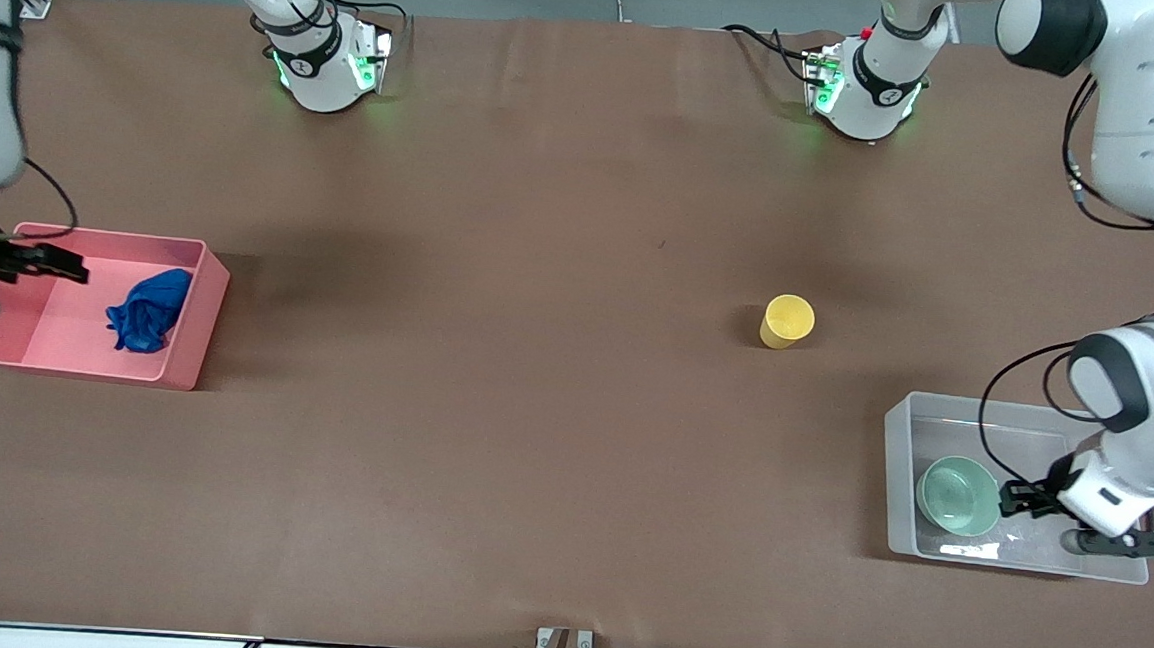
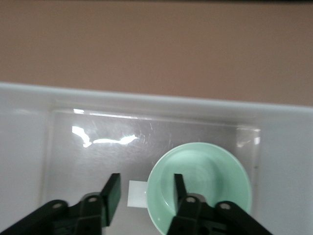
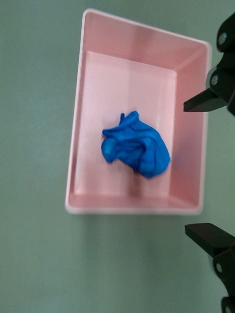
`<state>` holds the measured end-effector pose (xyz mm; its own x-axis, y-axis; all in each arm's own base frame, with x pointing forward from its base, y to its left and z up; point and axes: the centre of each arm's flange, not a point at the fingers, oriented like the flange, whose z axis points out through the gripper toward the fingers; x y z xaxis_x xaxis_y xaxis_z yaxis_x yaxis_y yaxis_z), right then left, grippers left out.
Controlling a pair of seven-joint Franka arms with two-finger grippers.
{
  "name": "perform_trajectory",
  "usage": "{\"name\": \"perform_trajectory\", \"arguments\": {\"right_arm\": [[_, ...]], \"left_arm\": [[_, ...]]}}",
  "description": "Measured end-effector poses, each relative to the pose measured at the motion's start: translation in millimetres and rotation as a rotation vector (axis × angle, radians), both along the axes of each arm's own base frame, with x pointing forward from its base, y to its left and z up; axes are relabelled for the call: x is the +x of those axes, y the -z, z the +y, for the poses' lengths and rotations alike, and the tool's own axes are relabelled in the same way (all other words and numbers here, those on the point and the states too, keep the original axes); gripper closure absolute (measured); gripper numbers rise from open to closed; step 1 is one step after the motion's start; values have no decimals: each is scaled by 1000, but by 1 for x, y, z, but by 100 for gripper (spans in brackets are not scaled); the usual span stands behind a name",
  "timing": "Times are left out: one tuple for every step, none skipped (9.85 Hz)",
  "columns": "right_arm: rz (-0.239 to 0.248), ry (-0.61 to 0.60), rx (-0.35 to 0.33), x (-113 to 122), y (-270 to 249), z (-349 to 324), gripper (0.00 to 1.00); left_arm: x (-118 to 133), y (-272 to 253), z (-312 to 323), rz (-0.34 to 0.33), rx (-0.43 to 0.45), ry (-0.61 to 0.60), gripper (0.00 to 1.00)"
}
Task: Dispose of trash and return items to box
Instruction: 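Open both grippers and withdraw both arms upward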
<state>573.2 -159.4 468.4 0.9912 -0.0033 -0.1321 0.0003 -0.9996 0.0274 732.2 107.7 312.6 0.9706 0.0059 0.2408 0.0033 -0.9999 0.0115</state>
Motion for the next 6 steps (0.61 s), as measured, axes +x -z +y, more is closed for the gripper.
{"name": "perform_trajectory", "arguments": {"right_arm": [[-9,63,-3,4,-37,27,0],[-39,136,-11,6,-69,57,0],[-82,195,-16,2,-98,83,0],[-116,221,-16,-8,-125,100,0],[-126,230,-15,-23,-150,104,0],[-134,229,-14,-35,-176,102,0]], "left_arm": [[-7,-46,-4,-2,-12,7,26],[-21,-95,-12,18,-31,21,13],[-39,-142,-21,35,-35,41,1],[-58,-183,-29,56,-33,50,0],[-80,-220,-35,83,-38,41,0],[-102,-250,-42,113,-49,41,0]]}}
